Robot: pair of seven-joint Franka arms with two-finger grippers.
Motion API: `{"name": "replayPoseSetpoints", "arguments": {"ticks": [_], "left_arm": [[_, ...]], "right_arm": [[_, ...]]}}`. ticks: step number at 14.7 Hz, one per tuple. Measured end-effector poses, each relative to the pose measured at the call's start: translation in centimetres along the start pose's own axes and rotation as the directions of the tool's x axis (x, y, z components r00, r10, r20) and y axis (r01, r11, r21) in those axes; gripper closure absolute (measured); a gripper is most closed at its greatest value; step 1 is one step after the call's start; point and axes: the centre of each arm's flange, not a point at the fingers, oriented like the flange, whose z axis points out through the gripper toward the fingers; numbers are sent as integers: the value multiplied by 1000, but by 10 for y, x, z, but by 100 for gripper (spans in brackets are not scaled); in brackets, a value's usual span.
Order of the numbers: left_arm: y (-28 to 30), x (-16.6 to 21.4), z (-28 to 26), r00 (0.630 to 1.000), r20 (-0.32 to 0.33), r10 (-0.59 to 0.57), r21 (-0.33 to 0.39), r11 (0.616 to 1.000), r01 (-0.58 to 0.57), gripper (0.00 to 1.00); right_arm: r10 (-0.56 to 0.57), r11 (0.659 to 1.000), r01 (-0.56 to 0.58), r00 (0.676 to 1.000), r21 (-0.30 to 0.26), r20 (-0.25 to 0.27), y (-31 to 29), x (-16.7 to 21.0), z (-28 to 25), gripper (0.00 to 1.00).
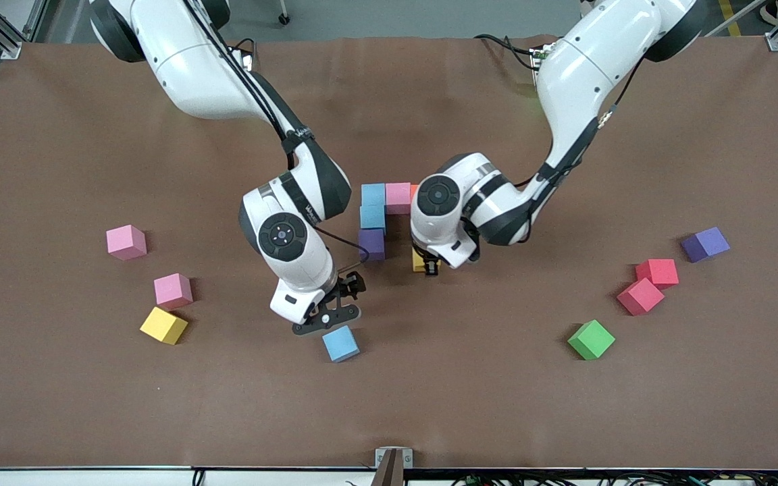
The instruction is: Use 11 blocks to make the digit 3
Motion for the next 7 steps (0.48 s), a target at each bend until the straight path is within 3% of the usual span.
{"name": "replayPoseSetpoints", "arguments": {"ticks": [3,7], "left_arm": [[-14,-16,7,1000,-2,15,-10,1000,-15,40],[-25,-26,20,999,-9,31,-2,1000,-31,40]], "right_arm": [[-77,997,78,995,3,-69,7,13,14,0],[-90,996,91,989,-1,-119,22,20,32,0]]}}
